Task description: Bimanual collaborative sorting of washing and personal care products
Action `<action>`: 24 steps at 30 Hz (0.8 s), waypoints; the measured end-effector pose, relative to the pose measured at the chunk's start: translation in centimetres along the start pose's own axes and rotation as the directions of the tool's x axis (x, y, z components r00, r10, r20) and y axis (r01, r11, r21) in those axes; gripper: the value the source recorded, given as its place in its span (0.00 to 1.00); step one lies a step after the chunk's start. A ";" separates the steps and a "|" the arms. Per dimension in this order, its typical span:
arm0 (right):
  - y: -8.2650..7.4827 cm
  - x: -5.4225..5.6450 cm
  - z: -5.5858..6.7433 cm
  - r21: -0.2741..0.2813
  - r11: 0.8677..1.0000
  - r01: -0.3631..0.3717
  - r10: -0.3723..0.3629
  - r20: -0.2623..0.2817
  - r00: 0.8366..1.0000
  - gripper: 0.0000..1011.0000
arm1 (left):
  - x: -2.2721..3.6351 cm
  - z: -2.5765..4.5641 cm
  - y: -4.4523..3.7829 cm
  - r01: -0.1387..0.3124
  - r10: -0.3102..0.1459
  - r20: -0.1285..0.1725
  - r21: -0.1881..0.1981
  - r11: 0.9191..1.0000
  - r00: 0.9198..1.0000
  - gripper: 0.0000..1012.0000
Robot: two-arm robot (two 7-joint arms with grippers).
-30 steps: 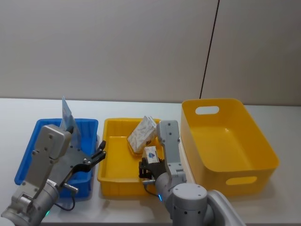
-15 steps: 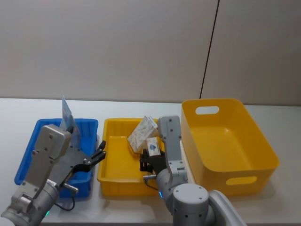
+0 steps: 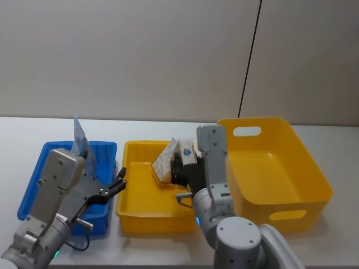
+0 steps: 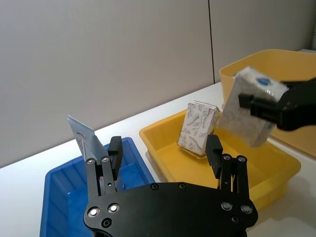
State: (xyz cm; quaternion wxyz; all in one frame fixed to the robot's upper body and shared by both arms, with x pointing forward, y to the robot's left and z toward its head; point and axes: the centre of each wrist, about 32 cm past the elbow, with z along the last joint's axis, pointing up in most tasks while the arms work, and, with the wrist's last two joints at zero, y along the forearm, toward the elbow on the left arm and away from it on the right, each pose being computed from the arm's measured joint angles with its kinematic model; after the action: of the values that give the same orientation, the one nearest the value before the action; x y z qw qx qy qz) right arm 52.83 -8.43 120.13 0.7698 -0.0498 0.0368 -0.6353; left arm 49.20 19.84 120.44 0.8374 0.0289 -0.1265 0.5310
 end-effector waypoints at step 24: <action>-2.2 5.6 3.7 0.162 0.964 0.212 -0.226 0.078 0.971 0.36 | 0.00 0.00 0.00 0.000 0.000 0.000 0.000 1.000 1.000 0.99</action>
State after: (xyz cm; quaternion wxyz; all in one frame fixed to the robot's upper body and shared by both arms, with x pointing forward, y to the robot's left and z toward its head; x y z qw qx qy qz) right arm 52.16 -14.21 124.07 0.6972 -0.0248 -0.0546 -0.7144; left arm 49.20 19.84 120.44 0.8374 0.0289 -0.1265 0.5310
